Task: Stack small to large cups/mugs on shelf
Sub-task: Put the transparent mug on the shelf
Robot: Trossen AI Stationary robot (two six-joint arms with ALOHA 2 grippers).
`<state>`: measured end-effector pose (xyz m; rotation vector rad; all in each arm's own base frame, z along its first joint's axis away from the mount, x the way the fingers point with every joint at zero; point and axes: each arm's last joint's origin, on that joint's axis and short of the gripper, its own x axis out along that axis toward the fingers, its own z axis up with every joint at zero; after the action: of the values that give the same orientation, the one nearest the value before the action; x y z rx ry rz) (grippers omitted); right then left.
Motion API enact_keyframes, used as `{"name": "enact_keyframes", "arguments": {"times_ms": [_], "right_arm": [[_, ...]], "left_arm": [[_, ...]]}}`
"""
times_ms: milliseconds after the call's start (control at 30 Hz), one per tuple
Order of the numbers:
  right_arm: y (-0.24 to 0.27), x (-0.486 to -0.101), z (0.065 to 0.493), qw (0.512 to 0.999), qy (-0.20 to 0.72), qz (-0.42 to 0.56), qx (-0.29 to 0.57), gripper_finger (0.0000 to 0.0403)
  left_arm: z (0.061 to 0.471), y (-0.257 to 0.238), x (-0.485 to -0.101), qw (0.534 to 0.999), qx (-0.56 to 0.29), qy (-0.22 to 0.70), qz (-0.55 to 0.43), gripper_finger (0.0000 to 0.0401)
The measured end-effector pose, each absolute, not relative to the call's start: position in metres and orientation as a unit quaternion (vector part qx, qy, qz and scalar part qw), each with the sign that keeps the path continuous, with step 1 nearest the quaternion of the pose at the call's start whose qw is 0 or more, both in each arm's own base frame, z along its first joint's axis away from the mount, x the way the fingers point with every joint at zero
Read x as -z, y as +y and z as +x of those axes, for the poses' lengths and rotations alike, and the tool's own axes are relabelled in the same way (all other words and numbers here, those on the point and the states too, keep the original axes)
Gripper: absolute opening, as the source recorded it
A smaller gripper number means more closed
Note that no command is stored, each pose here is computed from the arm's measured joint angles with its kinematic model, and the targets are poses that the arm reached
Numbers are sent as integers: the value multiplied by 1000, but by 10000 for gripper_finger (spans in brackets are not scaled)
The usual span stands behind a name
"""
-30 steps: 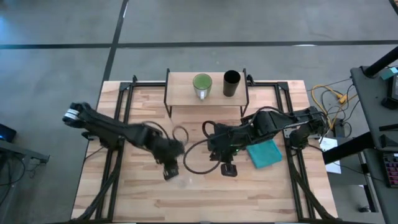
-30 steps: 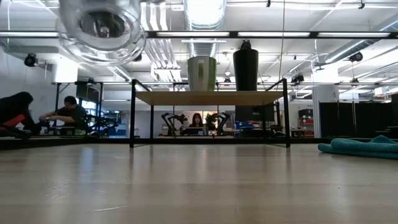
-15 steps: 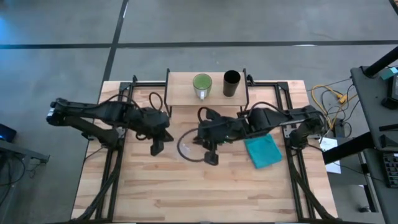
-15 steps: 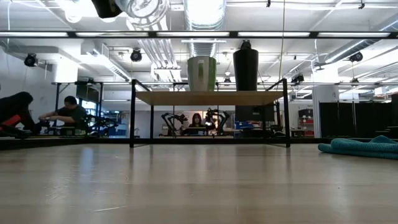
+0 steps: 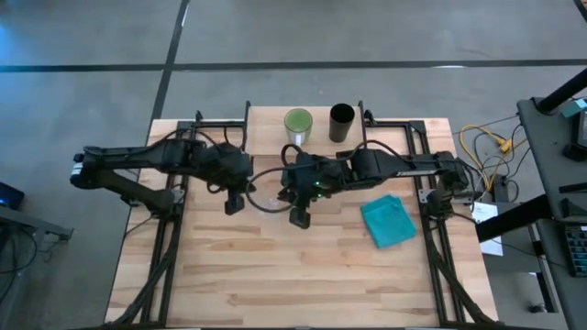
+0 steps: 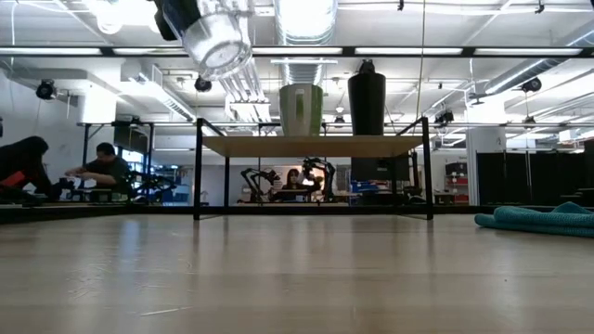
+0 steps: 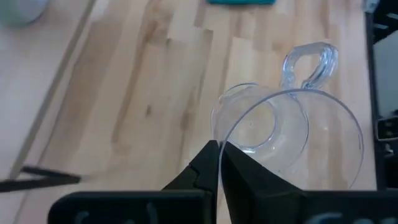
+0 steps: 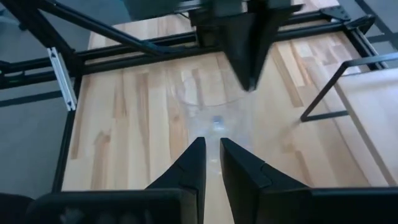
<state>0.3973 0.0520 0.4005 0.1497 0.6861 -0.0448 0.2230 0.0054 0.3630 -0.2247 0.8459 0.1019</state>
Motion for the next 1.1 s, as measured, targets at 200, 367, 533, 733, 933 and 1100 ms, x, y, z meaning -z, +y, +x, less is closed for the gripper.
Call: {"name": "enact_keyframes", "arguments": {"times_ms": [200,367,533,733,933,1100], "right_arm": [[47,-399,398,941,335,49,21,45],[32,-391,401,935,348,51,41,60],[18,-391,402,935,342,48,79,79],[10,-387,403,932,347,51,89,91],[8,-377,404,927,361,50,91,89],[7,-378,406,932,349,39,89,87]], "left_arm": [[220,27,-372,908,-84,394,-112,0],[222,32,-379,914,-80,386,-94,0],[225,35,-379,913,-82,389,-88,0],[231,41,-380,913,-87,391,-80,0],[237,47,-383,911,-87,399,-62,0],[241,51,-380,906,-91,408,-65,0]]}}
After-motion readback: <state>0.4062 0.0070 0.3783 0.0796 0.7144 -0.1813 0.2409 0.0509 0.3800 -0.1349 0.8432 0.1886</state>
